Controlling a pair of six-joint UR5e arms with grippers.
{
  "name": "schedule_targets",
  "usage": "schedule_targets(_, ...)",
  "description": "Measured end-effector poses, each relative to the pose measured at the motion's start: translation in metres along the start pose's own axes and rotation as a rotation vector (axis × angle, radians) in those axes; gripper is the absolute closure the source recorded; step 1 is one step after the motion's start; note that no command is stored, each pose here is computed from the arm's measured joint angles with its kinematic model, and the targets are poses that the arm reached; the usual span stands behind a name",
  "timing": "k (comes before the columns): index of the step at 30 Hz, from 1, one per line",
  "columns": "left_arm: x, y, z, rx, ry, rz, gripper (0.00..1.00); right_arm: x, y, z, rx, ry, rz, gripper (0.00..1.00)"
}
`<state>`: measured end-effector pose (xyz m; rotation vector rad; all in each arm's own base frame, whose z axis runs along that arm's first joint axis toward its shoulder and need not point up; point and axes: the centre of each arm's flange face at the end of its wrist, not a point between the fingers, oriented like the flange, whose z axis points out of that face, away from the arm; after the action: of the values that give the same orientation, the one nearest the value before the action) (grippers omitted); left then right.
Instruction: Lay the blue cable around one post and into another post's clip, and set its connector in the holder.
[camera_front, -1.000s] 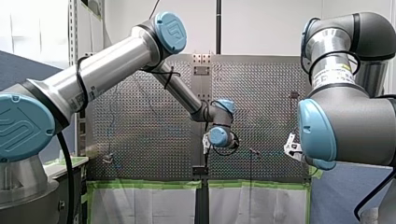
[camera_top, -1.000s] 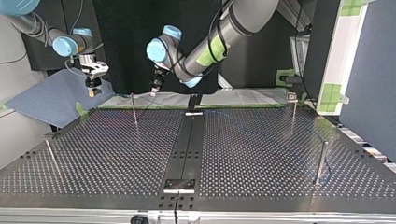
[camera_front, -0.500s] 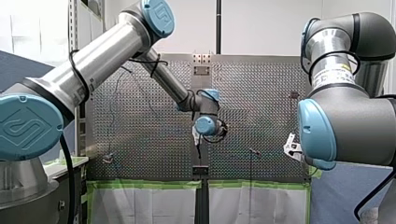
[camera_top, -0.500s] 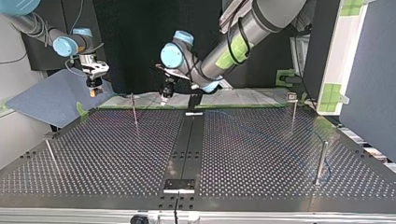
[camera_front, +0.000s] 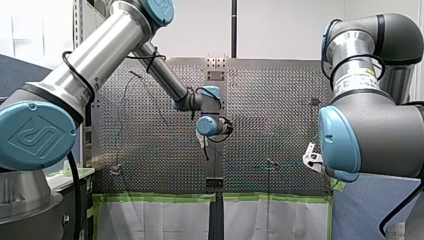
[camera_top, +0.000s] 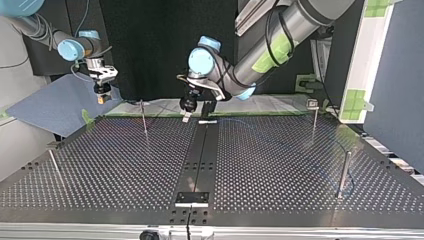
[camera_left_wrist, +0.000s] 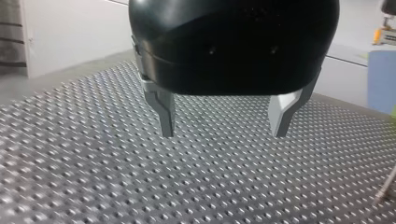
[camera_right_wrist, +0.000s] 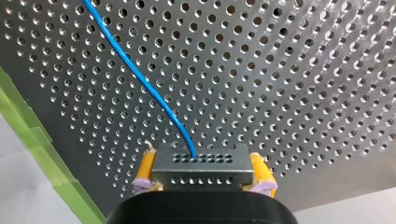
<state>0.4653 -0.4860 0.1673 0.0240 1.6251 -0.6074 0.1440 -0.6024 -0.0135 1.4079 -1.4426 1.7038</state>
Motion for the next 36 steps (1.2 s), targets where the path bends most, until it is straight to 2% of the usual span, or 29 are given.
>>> schedule_targets(5,-0.012,-0.006,-0.012,0.018,-0.031,0.007,0.00,-0.001,-0.003,0.000,0.008,-0.003,0.000,1.00)
schedule_targets(17,-0.040,-0.011,-0.045,0.022,-0.088,-0.002,0.00,-0.004,-0.008,0.001,0.016,-0.008,-0.001,1.00)
schedule_targets(23,-0.052,-0.009,-0.066,-0.005,-0.102,0.000,0.00,-0.005,-0.010,0.001,0.019,-0.010,-0.002,1.00)
schedule_targets(28,-0.062,-0.007,-0.083,-0.029,-0.122,0.023,0.00,-0.006,-0.012,0.002,0.022,-0.010,-0.002,1.00)
schedule_targets(36,-0.078,-0.007,-0.103,-0.013,-0.173,0.005,0.00,-0.007,-0.013,0.002,0.024,-0.011,-0.001,1.00)
